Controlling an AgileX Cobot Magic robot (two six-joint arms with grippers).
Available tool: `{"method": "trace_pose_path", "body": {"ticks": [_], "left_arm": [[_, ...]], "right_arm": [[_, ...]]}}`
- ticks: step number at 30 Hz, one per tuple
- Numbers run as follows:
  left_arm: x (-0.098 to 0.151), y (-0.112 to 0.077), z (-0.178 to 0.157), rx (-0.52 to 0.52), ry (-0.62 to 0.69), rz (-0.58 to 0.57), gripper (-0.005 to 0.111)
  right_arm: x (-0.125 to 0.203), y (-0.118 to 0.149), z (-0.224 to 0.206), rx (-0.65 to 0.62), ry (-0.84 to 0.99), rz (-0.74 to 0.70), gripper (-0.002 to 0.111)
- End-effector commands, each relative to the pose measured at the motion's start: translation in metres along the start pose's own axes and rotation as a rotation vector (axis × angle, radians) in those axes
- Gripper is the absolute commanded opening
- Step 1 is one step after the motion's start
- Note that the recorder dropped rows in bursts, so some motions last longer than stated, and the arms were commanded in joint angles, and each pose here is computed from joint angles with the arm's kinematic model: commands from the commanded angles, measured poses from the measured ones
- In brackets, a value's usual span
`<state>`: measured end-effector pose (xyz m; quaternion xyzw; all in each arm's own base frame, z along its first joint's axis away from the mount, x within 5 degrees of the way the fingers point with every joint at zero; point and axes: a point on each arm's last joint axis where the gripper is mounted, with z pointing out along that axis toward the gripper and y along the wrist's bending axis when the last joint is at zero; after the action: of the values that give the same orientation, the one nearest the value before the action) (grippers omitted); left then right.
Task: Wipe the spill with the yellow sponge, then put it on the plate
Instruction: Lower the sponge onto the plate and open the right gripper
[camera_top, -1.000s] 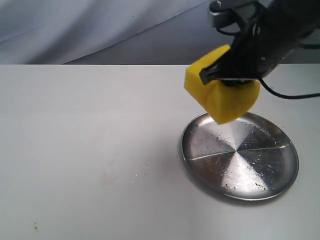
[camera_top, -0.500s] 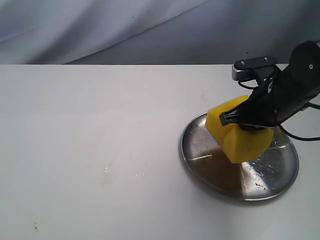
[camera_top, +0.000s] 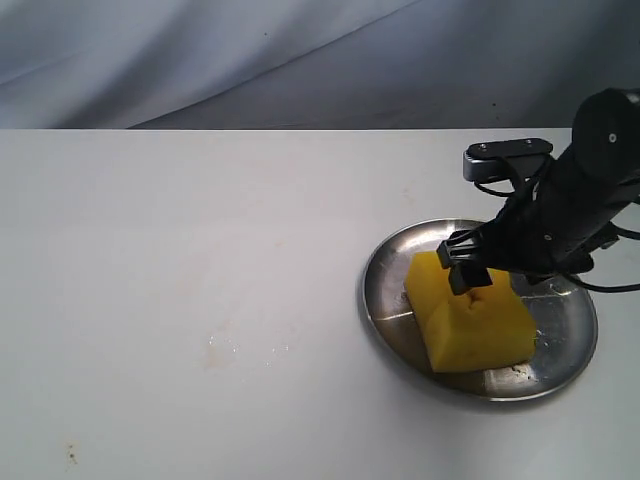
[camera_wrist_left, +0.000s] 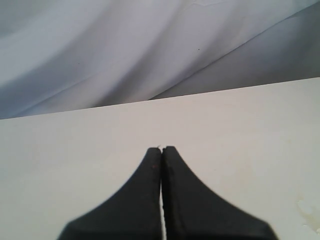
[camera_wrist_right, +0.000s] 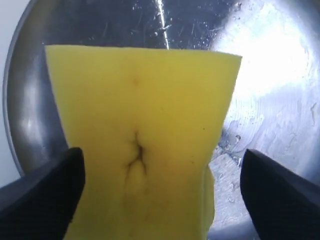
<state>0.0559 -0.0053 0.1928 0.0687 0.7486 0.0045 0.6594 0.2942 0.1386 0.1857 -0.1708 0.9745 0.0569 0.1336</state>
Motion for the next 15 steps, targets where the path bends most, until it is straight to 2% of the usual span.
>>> {"method": "trace_pose_path", "body": {"ticks": [1, 3, 6, 10, 15], "left_arm": [[-0.002, 0.0, 0.0, -0.003, -0.013, -0.008, 0.0], [-0.002, 0.0, 0.0, -0.003, -0.013, -0.008, 0.0], [-0.002, 0.0, 0.0, -0.003, -0.013, -0.008, 0.0], [-0.002, 0.0, 0.0, -0.003, -0.013, -0.008, 0.0], [-0.002, 0.0, 0.0, -0.003, -0.013, -0.008, 0.0]], "right_arm": [[0.0, -0.002, -0.033, 0.007, -0.078, 0.007, 0.077], [0.001, -0.002, -0.056, 0.008, -0.146, 0.011, 0.075], [0.011, -0.001, -0.098, -0.01, -0.286, 0.046, 0.064], [0.038, -0.002, -0.141, -0.039, -0.534, 0.07, 0.038], [0.076, -0.004, -0.168, -0.081, -0.735, 0.114, 0.016]]}}
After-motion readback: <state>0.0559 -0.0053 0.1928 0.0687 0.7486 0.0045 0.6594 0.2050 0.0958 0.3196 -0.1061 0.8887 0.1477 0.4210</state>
